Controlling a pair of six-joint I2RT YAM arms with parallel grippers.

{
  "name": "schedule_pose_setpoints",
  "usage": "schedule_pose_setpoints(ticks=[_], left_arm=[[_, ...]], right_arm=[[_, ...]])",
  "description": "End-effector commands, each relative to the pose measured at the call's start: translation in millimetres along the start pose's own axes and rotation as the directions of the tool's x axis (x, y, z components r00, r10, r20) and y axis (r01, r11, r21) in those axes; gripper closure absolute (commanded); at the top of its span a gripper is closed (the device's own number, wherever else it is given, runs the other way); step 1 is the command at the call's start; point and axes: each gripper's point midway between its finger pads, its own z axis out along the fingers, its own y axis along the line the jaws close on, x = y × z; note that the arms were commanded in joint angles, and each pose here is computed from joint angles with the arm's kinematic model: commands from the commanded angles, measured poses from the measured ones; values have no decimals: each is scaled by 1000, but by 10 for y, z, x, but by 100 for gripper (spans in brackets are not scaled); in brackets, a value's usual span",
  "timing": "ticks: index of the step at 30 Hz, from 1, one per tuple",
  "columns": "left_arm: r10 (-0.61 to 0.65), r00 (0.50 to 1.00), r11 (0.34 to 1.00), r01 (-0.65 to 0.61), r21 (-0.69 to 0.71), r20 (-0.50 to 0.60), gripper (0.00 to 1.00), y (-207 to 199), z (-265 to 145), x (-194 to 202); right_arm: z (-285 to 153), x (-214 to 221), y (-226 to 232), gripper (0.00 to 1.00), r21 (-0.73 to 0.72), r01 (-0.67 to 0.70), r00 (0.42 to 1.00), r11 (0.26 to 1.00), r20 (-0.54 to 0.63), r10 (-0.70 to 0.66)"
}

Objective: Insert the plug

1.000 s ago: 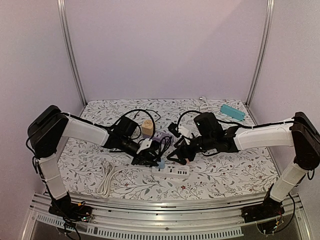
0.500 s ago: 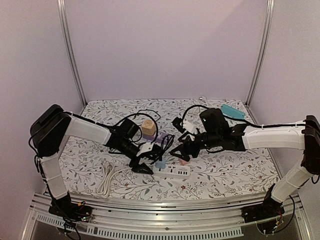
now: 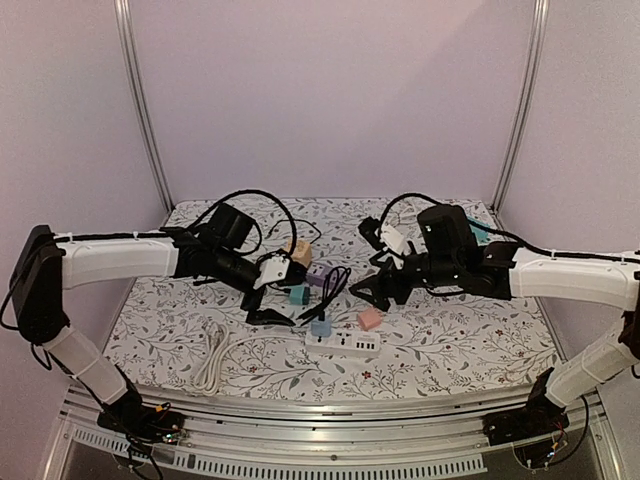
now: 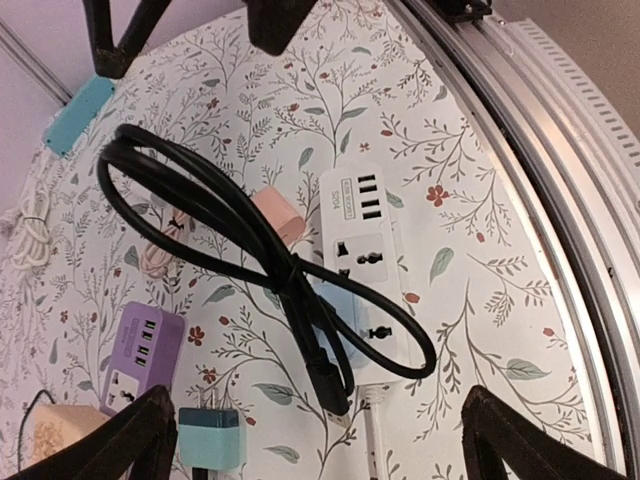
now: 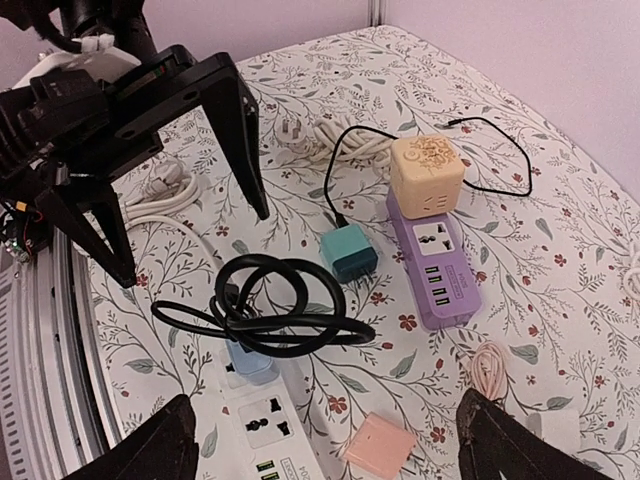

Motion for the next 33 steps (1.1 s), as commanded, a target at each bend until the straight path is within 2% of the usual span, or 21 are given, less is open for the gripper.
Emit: schedule_pose_setpoints(ticks=[1, 4, 7, 9, 11, 14, 16, 18, 20, 22, 24, 26, 29, 33], left_arm=[[40, 999, 995, -42, -85, -27, 1, 89, -288, -126], [-33, 998, 983, 22, -182, -56, 1, 254, -445, -183], [-234, 967, 943, 201, -265, -98, 1, 409, -576, 13], [-360, 925, 908, 318, -274, -119, 8, 449, -642, 212], [-428, 886, 890, 379, -254, -177, 16, 437, -696, 475], [-392, 873, 914, 335, -229, -290, 27, 444, -727, 804], [-349, 865, 932, 281, -228, -360, 26, 520, -662, 968], [-315, 860, 946, 248, -210, -402, 19, 603, -572, 1070], [-197, 879, 979, 156, -129, -434, 8, 587, -459, 1128], [-120, 886, 992, 90, -86, -448, 4, 628, -330, 1191], [-114, 886, 993, 91, -72, -450, 2, 735, -216, 1243], [-125, 874, 991, 129, -23, -469, 4, 788, -94, 1327], [-123, 863, 983, 175, 62, -491, 16, 823, 60, 1396], [-51, 883, 979, 137, 153, -466, 19, 696, 160, 1382]], right_arm=[[-213, -250, -117, 11, 79, 2, 998, 997, 60, -7], [-338, -364, -233, 9, 155, -20, 996, 988, 94, 5], [-448, -451, -301, 7, 201, -45, 992, 979, 127, 19], [-487, -484, -291, 6, 199, -49, 990, 979, 140, 21], [-511, -503, -282, 6, 194, -50, 989, 980, 148, 21], [-517, -505, -274, 6, 192, -49, 989, 980, 149, 20], [-510, -500, -280, 6, 195, -49, 989, 980, 146, 20], [-500, -493, -279, 6, 194, -46, 990, 980, 143, 18], [-503, -476, -275, 6, 194, -40, 990, 980, 139, 13], [-512, -433, -284, 6, 200, -37, 991, 979, 132, 10], [-530, -389, -281, 6, 202, -33, 992, 979, 128, 7], [-555, -355, -330, 6, 235, -32, 992, 972, 123, 3], [-588, -319, -360, 6, 256, -28, 994, 966, 114, -1], [-619, -281, -403, 6, 284, -14, 995, 959, 98, -15]])
